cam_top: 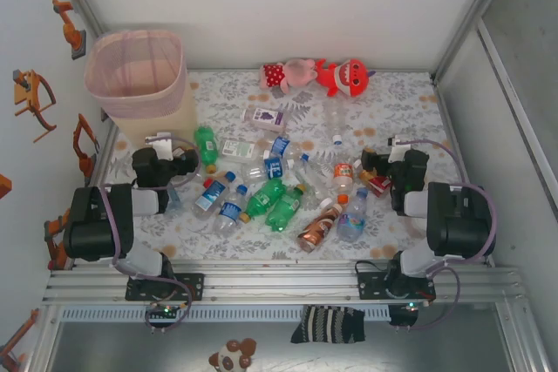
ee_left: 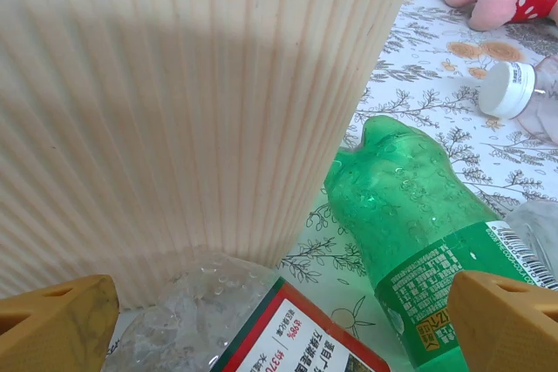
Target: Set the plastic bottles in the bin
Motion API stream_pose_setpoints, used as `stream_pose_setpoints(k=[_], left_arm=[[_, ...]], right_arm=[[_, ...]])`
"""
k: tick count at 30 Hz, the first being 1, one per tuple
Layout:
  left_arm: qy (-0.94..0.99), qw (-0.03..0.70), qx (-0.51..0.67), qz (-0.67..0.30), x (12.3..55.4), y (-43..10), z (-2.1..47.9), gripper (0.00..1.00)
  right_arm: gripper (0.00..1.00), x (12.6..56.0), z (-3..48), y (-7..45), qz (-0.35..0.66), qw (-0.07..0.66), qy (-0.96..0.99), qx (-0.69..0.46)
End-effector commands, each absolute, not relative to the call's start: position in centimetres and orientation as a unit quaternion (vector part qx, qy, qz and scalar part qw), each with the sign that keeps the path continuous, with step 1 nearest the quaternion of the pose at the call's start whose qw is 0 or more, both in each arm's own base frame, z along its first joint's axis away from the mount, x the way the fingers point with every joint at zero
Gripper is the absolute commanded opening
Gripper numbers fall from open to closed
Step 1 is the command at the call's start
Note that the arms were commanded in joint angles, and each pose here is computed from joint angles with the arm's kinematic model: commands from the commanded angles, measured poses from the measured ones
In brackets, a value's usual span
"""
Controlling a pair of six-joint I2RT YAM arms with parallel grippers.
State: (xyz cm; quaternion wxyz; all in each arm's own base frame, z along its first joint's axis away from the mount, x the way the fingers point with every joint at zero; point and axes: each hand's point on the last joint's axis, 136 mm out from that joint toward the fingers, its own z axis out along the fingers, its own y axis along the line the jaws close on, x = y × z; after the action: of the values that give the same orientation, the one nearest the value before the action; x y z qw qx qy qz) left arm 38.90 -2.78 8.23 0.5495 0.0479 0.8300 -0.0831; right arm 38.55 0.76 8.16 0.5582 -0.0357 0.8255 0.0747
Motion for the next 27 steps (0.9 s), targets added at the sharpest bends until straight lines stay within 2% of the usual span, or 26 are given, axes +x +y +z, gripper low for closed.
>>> stream_pose_setpoints(k=[1, 27], left_arm=[[0.824, 0.557, 0.059, -0.088, 38.87, -2.99, 8.62, 0.97], [0.824, 0.557, 0.055, -0.087, 38.93, -2.86, 8.63, 0.97]], right_arm=[[0.99, 39.10, 9.21, 0.76, 0.072, 0.576, 0.813, -0.044], [0.99, 39.09, 9.18, 0.76, 0.072, 0.575, 0.814, -0.044]])
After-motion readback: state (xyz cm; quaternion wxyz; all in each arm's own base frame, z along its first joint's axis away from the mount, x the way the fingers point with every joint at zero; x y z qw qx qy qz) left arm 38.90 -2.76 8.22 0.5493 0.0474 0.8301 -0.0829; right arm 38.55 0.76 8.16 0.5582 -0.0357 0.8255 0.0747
